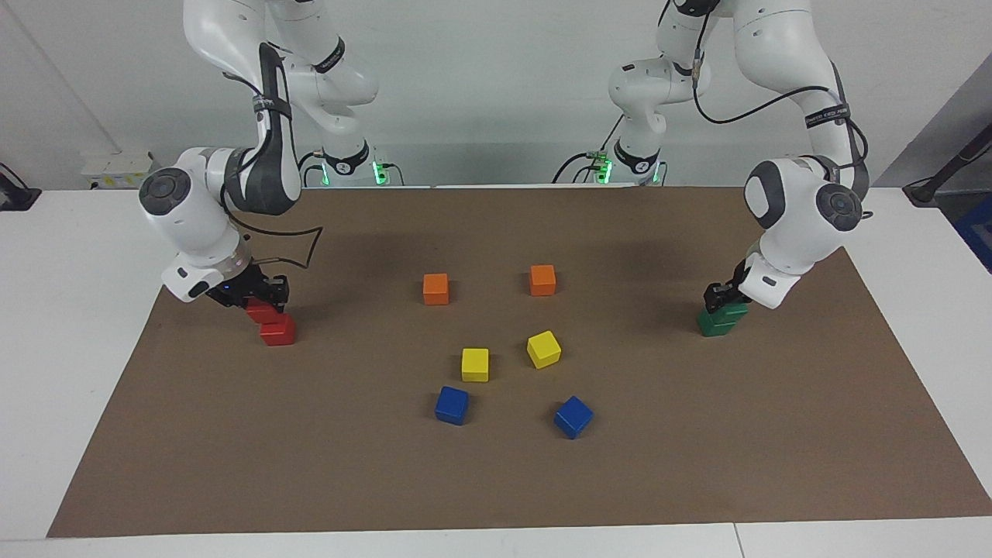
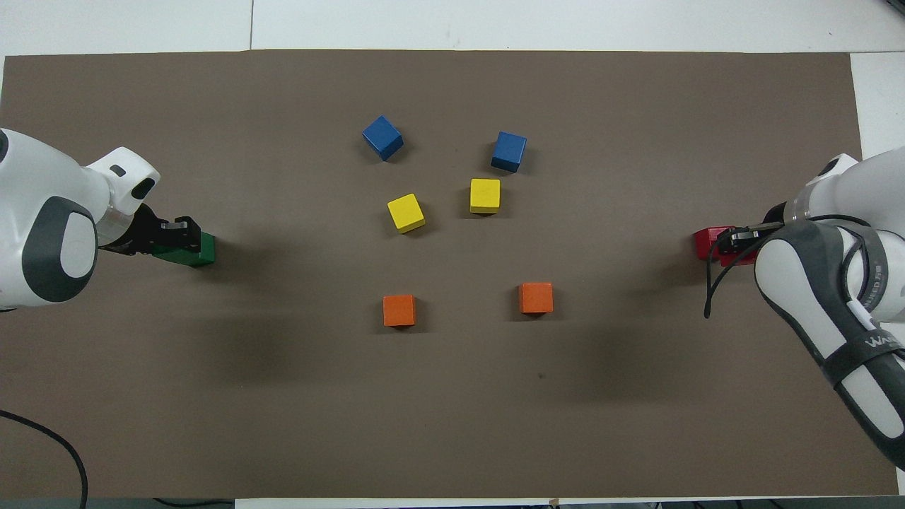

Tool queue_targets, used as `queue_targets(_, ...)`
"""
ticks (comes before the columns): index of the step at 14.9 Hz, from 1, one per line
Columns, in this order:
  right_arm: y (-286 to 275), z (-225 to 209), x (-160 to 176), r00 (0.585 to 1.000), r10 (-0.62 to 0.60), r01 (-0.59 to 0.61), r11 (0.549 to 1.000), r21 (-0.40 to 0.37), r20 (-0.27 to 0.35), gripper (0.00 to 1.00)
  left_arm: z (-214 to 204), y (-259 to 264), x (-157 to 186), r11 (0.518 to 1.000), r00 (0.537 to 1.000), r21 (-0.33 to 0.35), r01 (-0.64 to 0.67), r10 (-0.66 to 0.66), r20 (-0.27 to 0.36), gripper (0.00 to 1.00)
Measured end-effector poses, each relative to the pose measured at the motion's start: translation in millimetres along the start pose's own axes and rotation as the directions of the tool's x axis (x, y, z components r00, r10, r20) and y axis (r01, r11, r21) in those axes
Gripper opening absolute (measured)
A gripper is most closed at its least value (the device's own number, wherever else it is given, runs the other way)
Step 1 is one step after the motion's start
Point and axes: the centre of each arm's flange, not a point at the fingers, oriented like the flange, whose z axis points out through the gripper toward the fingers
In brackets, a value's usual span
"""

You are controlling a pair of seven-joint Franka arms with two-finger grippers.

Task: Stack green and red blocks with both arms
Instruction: 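Stack the red block with the right gripper while the left gripper opens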

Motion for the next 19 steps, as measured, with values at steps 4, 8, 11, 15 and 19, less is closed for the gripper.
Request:
queue_targets(4,0.5,6.4,-1.0,0.999,-0.026,0.026,1.000,-0.004,-0.023,0.55,0.3,0.3,-0.1,1.000,1.000,0.000,-0.001,0.001,0.000,0.55)
queue_targets(8,0.3,9.9,-2.1,0.999,-0.027,0.027,1.000,-0.005,-0.028,0.55,0.7,0.4,-0.3,1.000,1.000,0.000,-0.001,0.001,0.001,0.55)
queue_targets(11,-0.2,9.9,-1.8,0.999,-0.028,0.028,1.000,-0.006,-0.031,0.55,2.4,0.3,-1.1,1.000,1.000,0.001,-0.002,0.002,0.005,0.55)
queue_targets(15,-3.2,9.9,-0.7,0.999,-0.034,0.033,0.999,-0.007,-0.038,0.55,3.4,0.3,-1.5,1.000,1.000,0.001,-0.002,0.002,0.006,0.55)
queue_targets(19,-3.6,10.0,0.0,0.998,-0.035,0.034,0.999,-0.008,-0.046,0.55,3.5,0.3,-1.5,1.000,1.000,0.001,-0.002,0.002,0.005,0.55)
